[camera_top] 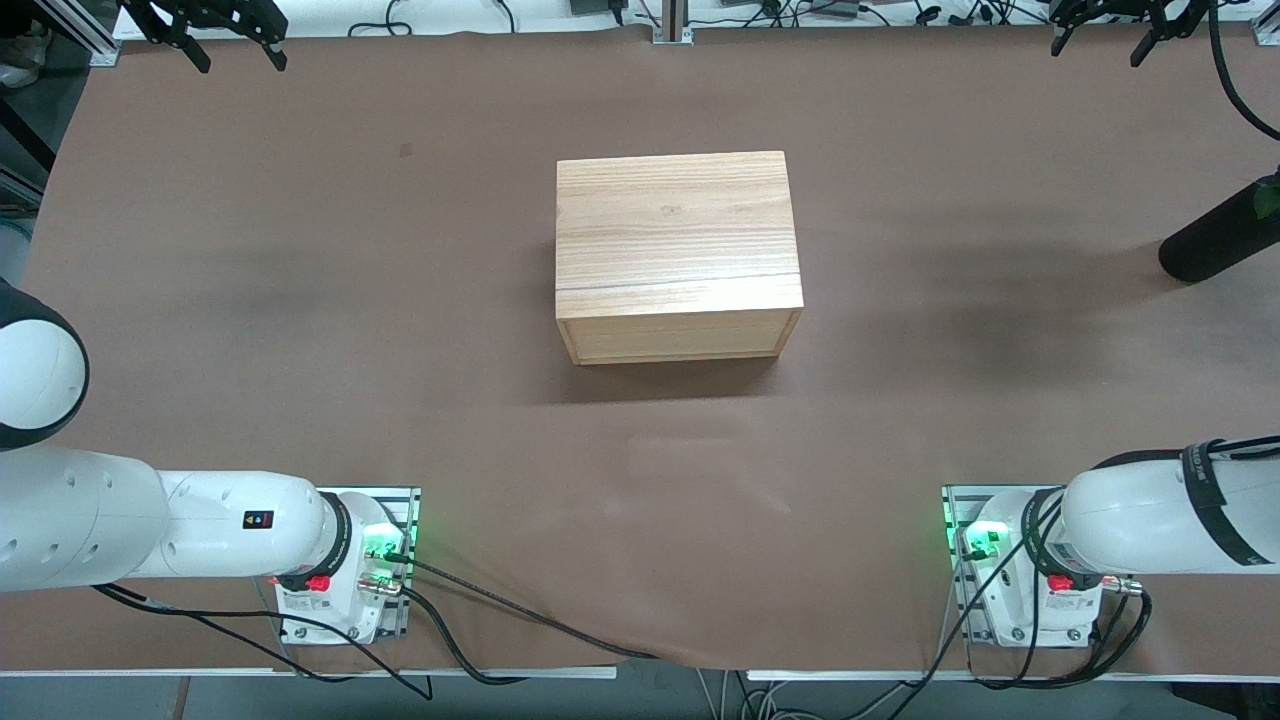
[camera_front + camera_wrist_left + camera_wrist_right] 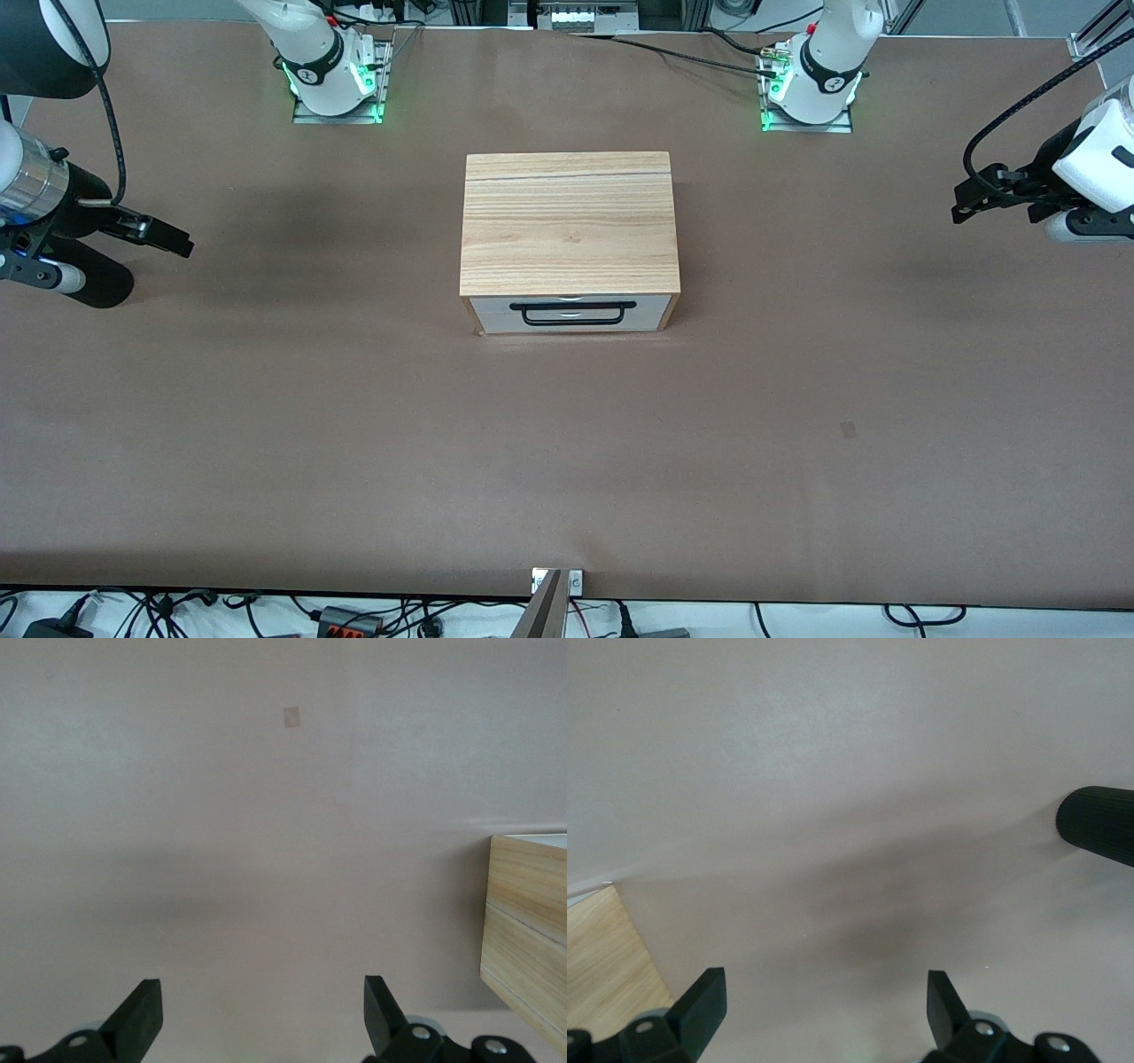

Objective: Pull top drawer with both arms simultaneously

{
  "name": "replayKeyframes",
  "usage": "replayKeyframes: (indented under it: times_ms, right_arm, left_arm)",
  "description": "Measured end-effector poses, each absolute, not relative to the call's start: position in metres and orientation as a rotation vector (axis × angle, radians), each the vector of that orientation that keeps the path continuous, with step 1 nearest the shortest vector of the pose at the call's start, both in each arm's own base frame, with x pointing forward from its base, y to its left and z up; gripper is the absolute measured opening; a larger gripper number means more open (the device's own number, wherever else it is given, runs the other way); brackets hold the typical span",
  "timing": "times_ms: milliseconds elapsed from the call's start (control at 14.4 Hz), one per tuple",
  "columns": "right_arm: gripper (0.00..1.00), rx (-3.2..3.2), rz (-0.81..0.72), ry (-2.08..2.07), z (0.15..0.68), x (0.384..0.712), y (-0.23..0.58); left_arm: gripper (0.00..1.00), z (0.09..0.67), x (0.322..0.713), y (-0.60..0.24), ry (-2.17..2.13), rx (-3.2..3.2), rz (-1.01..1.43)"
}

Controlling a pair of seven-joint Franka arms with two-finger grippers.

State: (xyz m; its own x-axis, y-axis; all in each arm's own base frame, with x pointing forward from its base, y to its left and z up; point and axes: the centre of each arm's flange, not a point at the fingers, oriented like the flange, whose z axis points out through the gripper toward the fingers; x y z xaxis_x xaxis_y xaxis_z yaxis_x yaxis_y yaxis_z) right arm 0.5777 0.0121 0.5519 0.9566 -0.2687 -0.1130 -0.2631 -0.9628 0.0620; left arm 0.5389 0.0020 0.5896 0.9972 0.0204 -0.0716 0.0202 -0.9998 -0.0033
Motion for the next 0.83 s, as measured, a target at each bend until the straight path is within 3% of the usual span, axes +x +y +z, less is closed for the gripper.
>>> replayKeyframes:
  times_ms: [556, 833]
  right_arm:
    - [1.0, 3.061, -0.187, -0.416, 0.552, 0.578, 0.012]
    - [1.0, 3.061, -0.187, -0.416, 0.552, 0.578, 0.012]
  left_arm:
    - [1.0, 0.589, 0.539, 0.002, -0.033, -3.137, 0.114]
    - [1.0, 0.576, 0.535, 0.0, -0.027, -3.131, 0.241]
